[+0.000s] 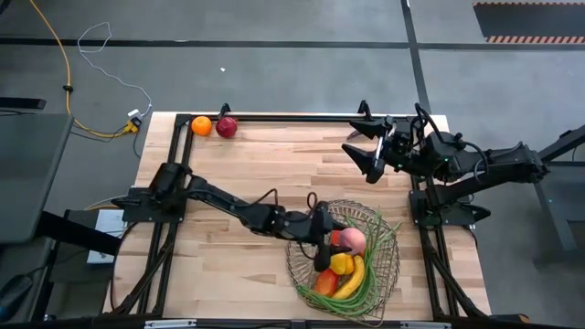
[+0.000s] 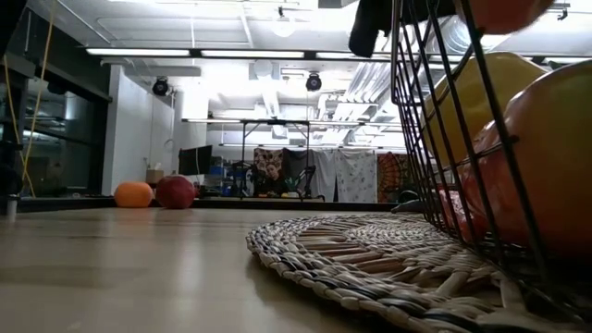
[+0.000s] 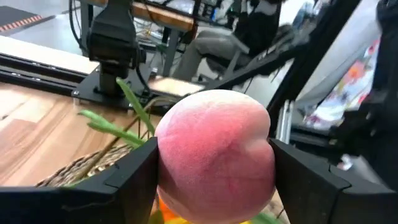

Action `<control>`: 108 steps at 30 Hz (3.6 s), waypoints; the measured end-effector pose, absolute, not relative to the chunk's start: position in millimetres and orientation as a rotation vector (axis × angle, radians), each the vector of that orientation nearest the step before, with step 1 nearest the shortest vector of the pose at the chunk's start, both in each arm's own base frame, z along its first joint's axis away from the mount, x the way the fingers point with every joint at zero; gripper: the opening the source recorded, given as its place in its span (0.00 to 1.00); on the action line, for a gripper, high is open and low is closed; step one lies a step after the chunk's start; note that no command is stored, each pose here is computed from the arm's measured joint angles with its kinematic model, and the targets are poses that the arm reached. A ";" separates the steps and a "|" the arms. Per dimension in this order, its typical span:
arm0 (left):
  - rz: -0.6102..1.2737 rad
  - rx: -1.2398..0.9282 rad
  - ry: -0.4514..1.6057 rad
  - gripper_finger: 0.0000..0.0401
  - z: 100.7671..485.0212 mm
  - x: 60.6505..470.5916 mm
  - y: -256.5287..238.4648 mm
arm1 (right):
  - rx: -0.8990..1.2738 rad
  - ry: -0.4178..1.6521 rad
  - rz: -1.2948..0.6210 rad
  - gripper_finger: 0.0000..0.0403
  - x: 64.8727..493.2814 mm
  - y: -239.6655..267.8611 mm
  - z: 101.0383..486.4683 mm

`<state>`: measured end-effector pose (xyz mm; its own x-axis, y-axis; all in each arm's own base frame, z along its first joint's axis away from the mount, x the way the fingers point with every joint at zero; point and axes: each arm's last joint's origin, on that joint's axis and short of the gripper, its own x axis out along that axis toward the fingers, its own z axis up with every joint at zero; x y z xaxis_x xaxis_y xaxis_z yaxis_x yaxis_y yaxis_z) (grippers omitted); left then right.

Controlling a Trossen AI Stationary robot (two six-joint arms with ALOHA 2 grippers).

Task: Build produce basket
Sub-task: Put the peach into the wire basket, then put the eggplant into the wire basket

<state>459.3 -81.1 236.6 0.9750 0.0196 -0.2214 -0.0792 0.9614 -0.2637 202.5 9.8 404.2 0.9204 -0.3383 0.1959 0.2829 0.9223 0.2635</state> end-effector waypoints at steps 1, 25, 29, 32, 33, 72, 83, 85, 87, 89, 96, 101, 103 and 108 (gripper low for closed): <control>0.052 -0.257 0.233 0.65 234.6 459.7 -81.3 | 0.234 -0.242 -0.322 0.95 202.5 9.8 404.2; 0.126 0.100 0.423 0.70 213.4 455.6 -78.4 | 0.233 -0.241 -0.323 0.95 202.5 9.8 404.2; 0.125 0.111 0.411 0.70 214.6 456.1 -78.6 | 0.208 -0.237 -0.326 0.95 202.6 9.8 404.1; 0.124 0.114 0.420 0.70 213.8 455.7 -78.8 | 0.208 -0.237 -0.325 0.95 202.6 9.8 404.1; 0.125 0.115 0.424 0.70 213.4 455.5 -78.8 | 0.207 -0.237 -0.326 0.95 202.5 9.8 404.2; 0.129 0.124 0.464 0.91 248.1 459.3 -78.0 | 0.207 -0.237 -0.325 0.95 202.6 9.8 404.1; 0.212 0.156 0.605 0.91 340.9 399.3 -22.4 | 0.162 -0.229 -0.330 0.95 202.5 9.8 404.1; 0.259 0.123 0.623 0.91 356.1 382.2 -4.9 | 0.157 -0.221 -0.331 0.95 202.7 9.8 403.3; 0.298 0.106 0.631 0.91 367.8 367.6 9.8 | 0.151 -0.212 -0.332 0.95 203.0 9.8 402.5; 0.330 0.087 0.608 0.91 378.3 354.0 21.2 | 0.146 -0.193 -0.333 0.95 203.4 9.9 400.7; 0.382 -0.032 0.407 0.91 389.4 297.5 37.7 | 0.127 -0.130 -0.336 0.95 204.4 10.0 394.6; 0.365 -0.151 0.227 0.91 369.9 255.9 35.4 | 0.114 -0.083 -0.339 0.95 204.9 10.1 390.0; 0.364 -0.186 0.170 0.91 360.7 240.2 33.6 | 0.109 -0.066 -0.340 0.95 205.1 10.1 388.3; 0.346 -0.265 0.037 0.91 346.8 205.7 27.8 | 0.127 -0.019 -0.329 0.95 205.3 10.4 383.3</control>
